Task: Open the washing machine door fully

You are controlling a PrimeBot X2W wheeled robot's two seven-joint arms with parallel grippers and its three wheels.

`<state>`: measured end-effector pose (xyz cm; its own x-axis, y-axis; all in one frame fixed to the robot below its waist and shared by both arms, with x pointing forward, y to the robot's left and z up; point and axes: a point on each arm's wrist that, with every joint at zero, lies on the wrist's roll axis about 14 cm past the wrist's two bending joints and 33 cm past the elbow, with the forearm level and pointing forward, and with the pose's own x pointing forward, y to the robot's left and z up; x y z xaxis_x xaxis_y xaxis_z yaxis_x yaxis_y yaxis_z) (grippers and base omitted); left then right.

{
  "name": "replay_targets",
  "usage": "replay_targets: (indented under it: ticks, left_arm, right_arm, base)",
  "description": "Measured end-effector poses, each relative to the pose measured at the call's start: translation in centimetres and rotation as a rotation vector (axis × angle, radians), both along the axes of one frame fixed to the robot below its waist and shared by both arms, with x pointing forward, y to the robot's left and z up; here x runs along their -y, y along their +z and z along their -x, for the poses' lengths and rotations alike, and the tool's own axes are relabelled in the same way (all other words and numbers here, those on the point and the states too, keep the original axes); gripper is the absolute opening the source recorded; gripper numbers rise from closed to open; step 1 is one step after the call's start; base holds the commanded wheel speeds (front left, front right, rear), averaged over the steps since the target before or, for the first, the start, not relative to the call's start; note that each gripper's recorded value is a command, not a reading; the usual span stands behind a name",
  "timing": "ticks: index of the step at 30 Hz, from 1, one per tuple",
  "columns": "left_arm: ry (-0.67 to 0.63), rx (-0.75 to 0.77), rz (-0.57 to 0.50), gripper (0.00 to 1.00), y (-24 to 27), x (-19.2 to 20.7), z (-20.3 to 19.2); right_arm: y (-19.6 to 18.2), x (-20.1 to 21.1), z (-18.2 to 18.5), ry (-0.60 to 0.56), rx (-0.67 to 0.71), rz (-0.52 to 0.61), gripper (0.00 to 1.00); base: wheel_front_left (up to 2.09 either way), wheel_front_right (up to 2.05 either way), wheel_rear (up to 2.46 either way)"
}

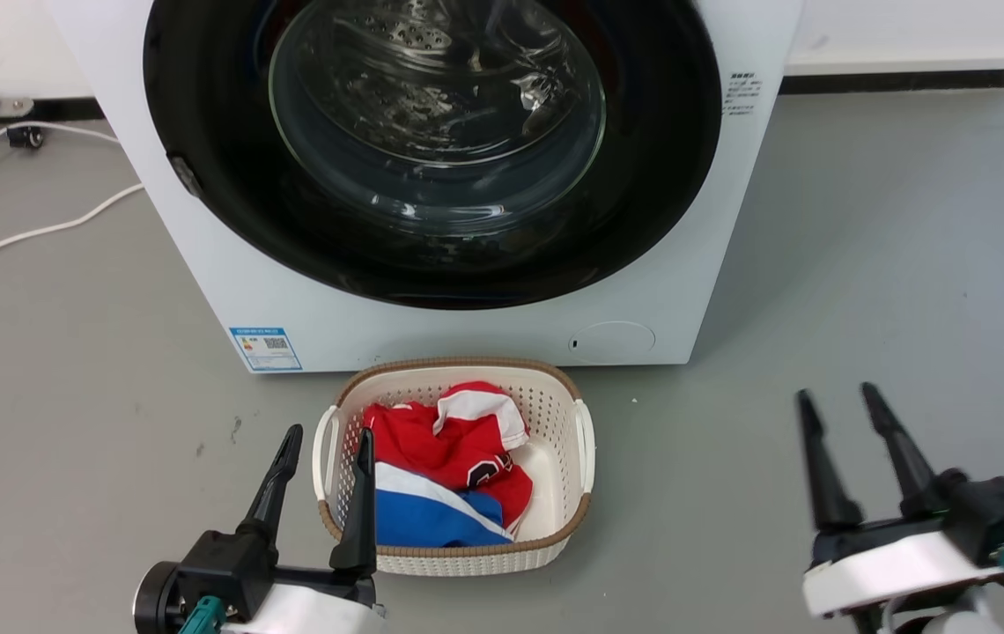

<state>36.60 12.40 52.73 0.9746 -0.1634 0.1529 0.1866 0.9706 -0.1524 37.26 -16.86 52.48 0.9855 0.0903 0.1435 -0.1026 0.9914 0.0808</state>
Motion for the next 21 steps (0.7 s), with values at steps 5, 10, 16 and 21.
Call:
replay_targets:
  ticks: [5, 10, 16, 21]
  left_arm:
    - [0.006, -0.012, 0.002, 1.0, -0.4, -0.2, -0.5]
    - [0.016, -0.021, -0.001, 1.0, -0.8, -0.6, -1.0]
    - [0.026, -0.039, -0.003, 1.0, -1.4, -0.9, -1.4]
    - [0.039, -0.046, 0.001, 1.0, -1.7, -1.3, -2.3]
  right_arm:
    - [-0.2, 1.3, -1.0, -0.039, -0.006, -0.058, 0.0]
    - [-0.9, 2.7, -2.3, -0.083, -0.023, -0.147, 0.0]
    - [-1.3, 3.8, -5.6, -0.124, -0.038, -0.284, 0.0]
    - [0.4, 6.3, -9.9, -0.155, -0.049, -0.48, 0.0]
  base:
    - [0.0, 0.0, 0.0]
    - [0.0, 0.0, 0.0]
    - [0.0, 0.0, 0.0]
    - [0.0, 0.0, 0.0]
